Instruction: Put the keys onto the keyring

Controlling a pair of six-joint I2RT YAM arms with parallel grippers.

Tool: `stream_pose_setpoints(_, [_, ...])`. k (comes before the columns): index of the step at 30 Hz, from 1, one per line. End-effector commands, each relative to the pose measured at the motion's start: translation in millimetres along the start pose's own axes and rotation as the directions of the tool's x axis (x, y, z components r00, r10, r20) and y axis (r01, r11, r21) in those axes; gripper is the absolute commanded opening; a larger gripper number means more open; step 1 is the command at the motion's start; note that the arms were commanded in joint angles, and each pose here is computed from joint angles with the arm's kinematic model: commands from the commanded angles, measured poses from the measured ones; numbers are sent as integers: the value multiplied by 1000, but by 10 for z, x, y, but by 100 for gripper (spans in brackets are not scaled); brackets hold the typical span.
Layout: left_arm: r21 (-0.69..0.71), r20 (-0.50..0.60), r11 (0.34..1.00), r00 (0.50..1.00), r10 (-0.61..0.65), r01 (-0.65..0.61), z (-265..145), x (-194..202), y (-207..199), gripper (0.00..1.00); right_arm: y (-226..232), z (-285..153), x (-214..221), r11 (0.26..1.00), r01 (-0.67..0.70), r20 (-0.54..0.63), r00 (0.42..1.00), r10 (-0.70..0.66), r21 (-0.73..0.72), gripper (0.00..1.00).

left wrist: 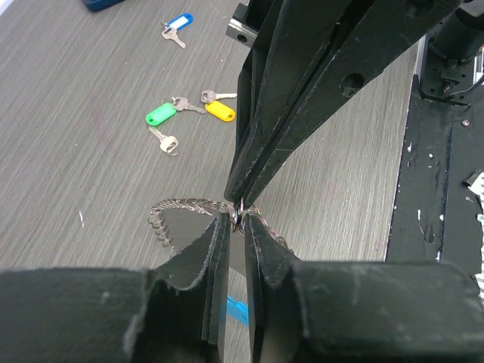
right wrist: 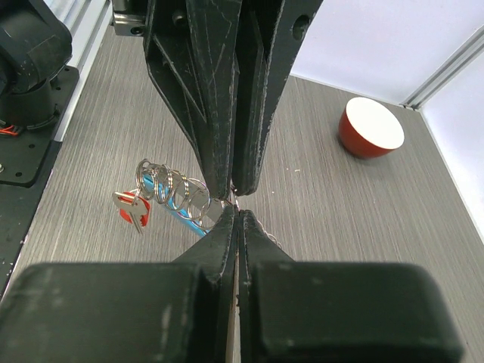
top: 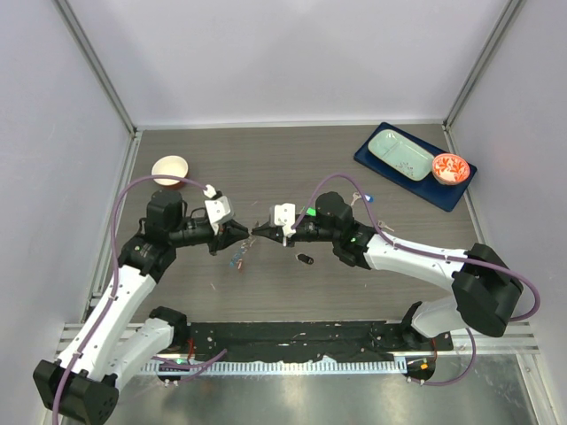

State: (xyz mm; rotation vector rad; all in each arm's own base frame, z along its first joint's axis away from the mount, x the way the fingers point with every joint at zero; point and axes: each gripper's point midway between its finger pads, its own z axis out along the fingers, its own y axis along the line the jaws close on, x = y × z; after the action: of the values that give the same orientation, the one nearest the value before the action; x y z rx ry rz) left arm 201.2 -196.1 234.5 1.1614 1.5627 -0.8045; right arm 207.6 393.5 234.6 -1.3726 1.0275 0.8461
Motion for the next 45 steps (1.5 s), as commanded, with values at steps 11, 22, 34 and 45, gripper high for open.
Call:
stream_pose_setpoints(11, [-46,-18,999,1000,17,-18,15,-41,81,9,-169,25,-440,998,62,111,992,-65,27,1])
stream_pose_setpoints(22, [-85,-2,996,1000,-28,28,78,-45,148,11,-156,49,-480,999,37,127,991,-37,9,1])
stream_pose_setpoints(34, [-73,-14,994,996,-88,87,148,55,137,12,-41,96,-615,998,-17,169,985,28,-66,1])
stream_pose_setpoints(45, [-103,3,979,984,-176,176,130,79,114,21,-63,145,-620,970,-226,74,970,233,-90,1])
